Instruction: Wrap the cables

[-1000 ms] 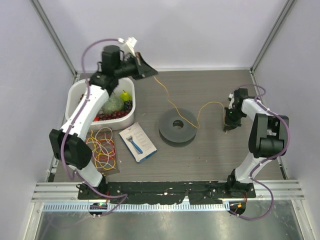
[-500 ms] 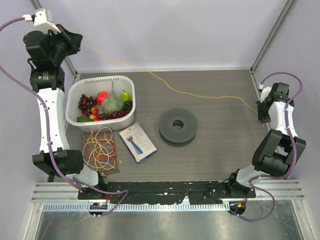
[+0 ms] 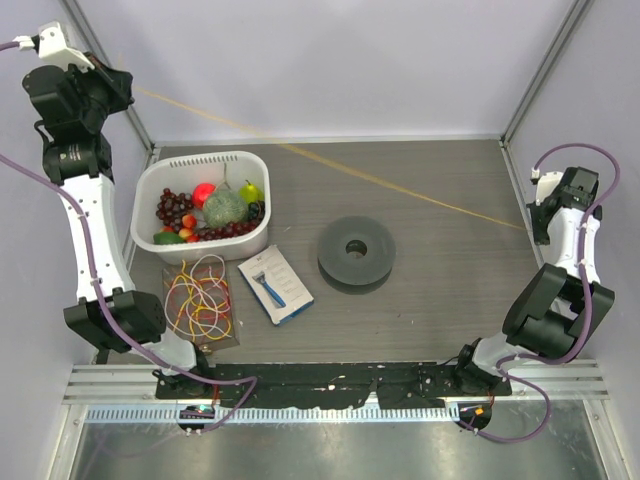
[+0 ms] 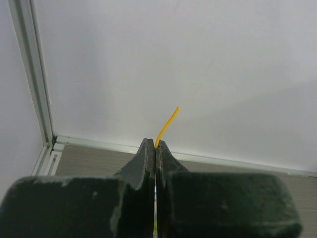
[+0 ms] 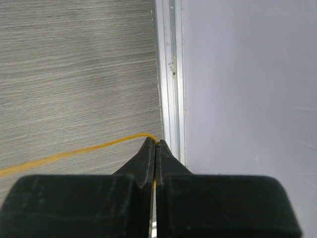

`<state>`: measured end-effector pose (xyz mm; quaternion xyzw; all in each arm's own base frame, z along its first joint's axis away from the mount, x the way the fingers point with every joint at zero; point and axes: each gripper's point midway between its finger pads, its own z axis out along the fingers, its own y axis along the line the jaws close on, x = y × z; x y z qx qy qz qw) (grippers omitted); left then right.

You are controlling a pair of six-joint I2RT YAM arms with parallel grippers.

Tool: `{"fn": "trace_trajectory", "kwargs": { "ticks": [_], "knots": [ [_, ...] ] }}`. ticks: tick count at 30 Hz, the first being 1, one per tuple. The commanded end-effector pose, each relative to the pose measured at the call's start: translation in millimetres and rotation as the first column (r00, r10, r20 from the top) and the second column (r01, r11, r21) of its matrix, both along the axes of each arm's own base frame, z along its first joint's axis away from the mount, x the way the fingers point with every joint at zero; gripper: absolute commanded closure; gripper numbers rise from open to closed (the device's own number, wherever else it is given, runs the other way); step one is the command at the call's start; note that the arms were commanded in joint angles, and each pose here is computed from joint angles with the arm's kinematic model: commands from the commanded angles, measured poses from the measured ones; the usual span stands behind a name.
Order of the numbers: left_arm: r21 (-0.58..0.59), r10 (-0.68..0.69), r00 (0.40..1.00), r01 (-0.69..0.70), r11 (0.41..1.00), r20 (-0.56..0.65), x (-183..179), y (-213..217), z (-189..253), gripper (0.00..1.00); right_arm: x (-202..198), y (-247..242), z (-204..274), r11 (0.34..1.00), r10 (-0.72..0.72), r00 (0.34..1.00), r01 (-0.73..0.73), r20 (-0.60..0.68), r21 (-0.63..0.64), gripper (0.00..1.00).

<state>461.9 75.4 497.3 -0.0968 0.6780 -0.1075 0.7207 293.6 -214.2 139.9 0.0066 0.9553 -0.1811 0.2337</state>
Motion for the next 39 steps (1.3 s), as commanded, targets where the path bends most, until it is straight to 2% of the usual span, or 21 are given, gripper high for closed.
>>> {"fn": "trace_trajectory", "kwargs": {
  "ticks": [1,17,22,25,28,31,32,36,37,38,39],
  "knots": [
    [0.037,0.055,0.997,-0.058,0.998,0.062,4,24,18,1.00,2,-19,26,0.996,-0.001,0.998,0.007,0.062,-0.094,0.99],
    [-0.031,0.082,0.996,-0.081,0.996,0.039,11,47,16,1.00,-8,-35,14,0.995,-0.020,0.999,0.025,0.044,-0.098,0.99],
    [-0.057,0.027,0.999,-0.025,0.998,0.034,14,39,13,1.00,-12,-37,9,0.996,-0.024,0.999,0.027,0.034,-0.087,0.99],
    [-0.047,-0.143,0.990,0.143,0.989,0.014,19,-7,5,1.00,-11,-28,2,0.999,0.004,1.000,-0.002,0.031,-0.043,0.99],
    [0.026,-0.296,0.955,0.296,0.955,-0.009,24,-79,-5,1.00,-8,-19,-2,1.000,0.019,1.000,-0.019,0.023,-0.010,0.99],
    [0.086,-0.432,0.901,0.433,0.897,-0.032,30,-158,-14,1.00,1,-22,-2,0.999,-0.035,0.999,0.034,0.036,0.029,0.99],
    [0.097,-0.496,0.867,0.497,0.862,-0.042,31,-196,-18,1.00,1,-24,-2,0.998,-0.060,0.998,0.059,0.036,0.027,0.99],
    [0.141,-0.627,0.778,0.624,0.768,-0.029,35,-288,-18,1.00,7,-25,0,0.991,-0.125,0.990,0.121,0.063,0.058,0.99],
    [0.157,-0.653,0.756,0.649,0.744,-0.028,36,-310,-21,1.00,4,-24,-1,0.991,-0.127,0.990,0.123,0.063,0.058,0.91],
    [0.181,-0.671,0.741,0.662,0.727,-0.014,34,-327,-16,1.00,3,-22,-2,0.991,-0.122,0.990,0.118,0.068,0.058,0.73],
    [0.204,-0.690,0.724,0.675,0.709,-0.001,33,-345,-14,1.00,0,-17,-3,0.993,-0.106,0.992,0.102,0.067,0.066,0.64]
  ]
}}
